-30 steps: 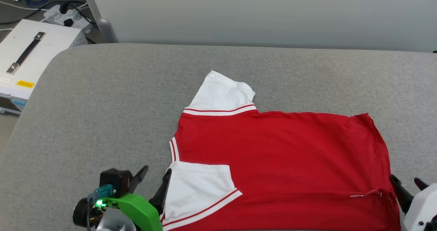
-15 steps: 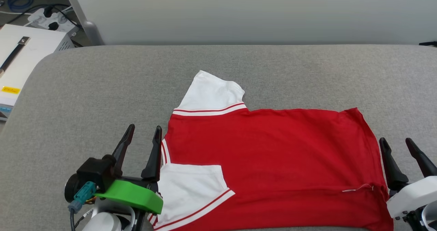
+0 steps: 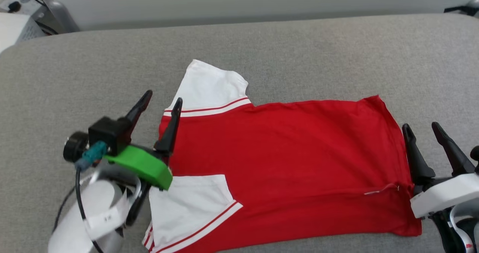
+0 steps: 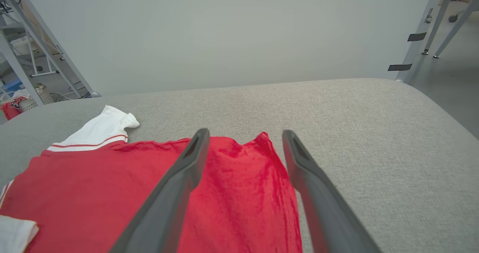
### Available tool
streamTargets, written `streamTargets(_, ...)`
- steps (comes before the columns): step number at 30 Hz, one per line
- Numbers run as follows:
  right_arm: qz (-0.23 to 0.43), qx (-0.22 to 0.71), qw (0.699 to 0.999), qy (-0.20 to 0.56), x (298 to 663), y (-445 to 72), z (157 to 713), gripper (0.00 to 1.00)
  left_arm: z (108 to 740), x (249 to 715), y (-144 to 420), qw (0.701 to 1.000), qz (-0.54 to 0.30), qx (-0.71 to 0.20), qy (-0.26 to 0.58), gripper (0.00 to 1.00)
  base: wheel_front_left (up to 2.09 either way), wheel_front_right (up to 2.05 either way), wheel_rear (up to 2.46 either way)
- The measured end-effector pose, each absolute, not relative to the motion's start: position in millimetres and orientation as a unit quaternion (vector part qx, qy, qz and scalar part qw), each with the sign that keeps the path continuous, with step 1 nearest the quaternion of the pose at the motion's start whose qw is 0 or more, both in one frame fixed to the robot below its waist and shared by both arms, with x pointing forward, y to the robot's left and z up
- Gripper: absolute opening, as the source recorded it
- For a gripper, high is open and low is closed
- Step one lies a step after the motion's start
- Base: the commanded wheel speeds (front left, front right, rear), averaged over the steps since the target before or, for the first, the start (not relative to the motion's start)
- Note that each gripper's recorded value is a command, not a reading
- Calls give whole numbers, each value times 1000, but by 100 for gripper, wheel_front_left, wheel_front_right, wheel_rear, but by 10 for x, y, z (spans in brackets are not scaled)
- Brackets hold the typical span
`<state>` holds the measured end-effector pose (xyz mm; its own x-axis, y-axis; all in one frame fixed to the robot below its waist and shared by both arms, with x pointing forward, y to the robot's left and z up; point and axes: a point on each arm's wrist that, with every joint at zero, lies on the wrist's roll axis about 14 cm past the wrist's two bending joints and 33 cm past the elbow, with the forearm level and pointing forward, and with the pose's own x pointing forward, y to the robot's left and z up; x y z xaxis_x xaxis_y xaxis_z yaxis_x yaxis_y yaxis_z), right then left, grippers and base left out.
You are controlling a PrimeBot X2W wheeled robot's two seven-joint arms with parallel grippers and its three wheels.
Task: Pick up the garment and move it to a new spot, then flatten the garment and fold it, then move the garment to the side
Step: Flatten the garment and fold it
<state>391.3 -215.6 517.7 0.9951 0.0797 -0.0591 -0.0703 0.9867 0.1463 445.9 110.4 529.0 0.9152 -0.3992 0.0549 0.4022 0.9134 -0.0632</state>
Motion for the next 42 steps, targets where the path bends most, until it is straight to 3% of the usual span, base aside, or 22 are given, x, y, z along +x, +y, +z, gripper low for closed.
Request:
streamTargets(7,40,71,996,30,4076,-2097,5141,100,5111,5088,799,955,-281,31,83,100,0,0,0)
streamTargets(16,22,74,996,43,4127,-2139,4982,100,4737,5738,678,923,-298,84,229,100,0,0,0)
streamTargets(24,0,69,995,68,4123,-2252,4791,100,4020,5865,756,875,-291,126,365,100,0,0,0)
streamTargets(34,-14,68,994,88,4069,-2326,4649,100,3654,5989,868,863,-270,126,407,100,0,0,0)
streamTargets(35,-14,68,994,88,4070,-2325,4651,100,3650,5978,864,863,-271,121,410,93,0,0,0)
streamTargets(36,-13,68,994,88,4073,-2322,4653,100,3648,5959,855,861,-272,112,414,29,0,0,0)
streamTargets(37,-12,68,994,88,4077,-2318,4654,100,3653,5941,835,860,-275,102,417,0,0,0,0)
streamTargets(42,-4,66,994,86,4096,-2290,4664,100,3729,5851,683,860,-301,80,403,0,0,0,0)
